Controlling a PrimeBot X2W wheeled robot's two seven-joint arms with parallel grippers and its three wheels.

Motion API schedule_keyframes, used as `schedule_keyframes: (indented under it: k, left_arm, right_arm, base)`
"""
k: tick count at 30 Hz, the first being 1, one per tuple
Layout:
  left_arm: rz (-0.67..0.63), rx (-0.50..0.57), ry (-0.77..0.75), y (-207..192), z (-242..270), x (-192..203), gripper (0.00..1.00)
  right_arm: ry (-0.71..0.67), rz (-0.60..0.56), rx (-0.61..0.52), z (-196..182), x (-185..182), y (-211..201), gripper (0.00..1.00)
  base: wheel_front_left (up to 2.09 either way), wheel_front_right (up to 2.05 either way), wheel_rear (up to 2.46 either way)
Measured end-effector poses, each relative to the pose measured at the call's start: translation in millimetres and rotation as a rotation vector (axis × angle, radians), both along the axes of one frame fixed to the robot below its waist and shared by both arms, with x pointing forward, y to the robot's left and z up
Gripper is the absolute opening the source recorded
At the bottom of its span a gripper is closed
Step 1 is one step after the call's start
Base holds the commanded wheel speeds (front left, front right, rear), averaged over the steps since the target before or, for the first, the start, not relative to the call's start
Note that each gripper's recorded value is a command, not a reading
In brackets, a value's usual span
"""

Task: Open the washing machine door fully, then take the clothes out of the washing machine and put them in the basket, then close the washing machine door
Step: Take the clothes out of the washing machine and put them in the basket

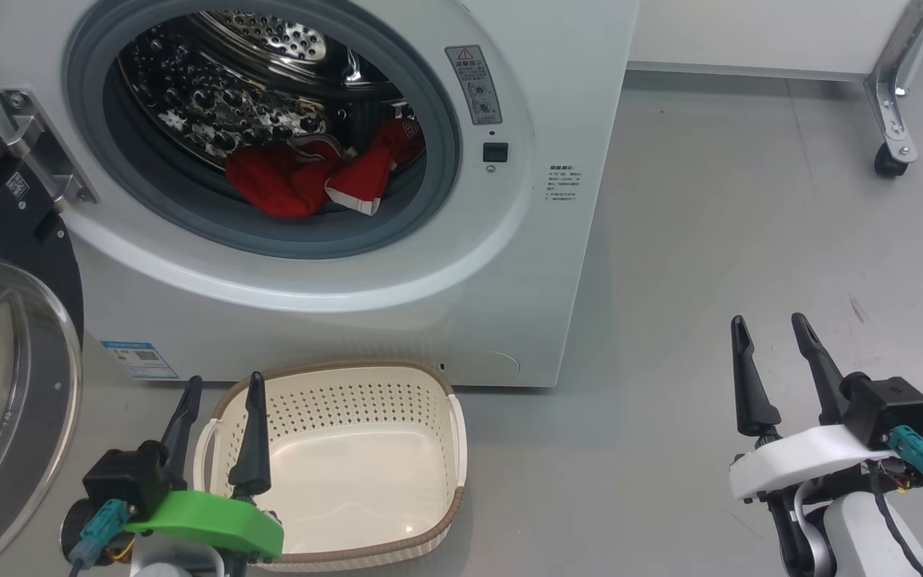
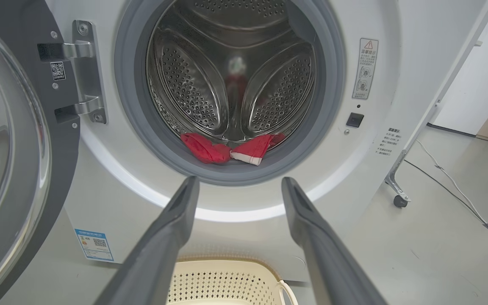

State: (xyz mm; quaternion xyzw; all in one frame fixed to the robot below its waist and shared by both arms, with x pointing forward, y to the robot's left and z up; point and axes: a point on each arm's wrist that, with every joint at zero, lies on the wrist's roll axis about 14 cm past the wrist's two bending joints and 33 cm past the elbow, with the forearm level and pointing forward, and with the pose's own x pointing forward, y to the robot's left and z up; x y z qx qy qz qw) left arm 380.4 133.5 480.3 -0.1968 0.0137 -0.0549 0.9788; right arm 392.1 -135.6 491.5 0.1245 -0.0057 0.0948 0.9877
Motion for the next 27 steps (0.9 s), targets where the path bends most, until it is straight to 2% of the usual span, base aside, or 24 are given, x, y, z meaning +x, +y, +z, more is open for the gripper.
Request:
schedule_keyframes:
  k: [27]
  left_arm:
    - [-0.014, 0.026, 0.006, -3.1, -3.5, 1.3, 1.0]
  right_arm:
    - [0.005, -0.01, 0.006, -2.7, 0.5, -1.9, 1.0]
  base:
    - [0.0, 0.0, 0.0]
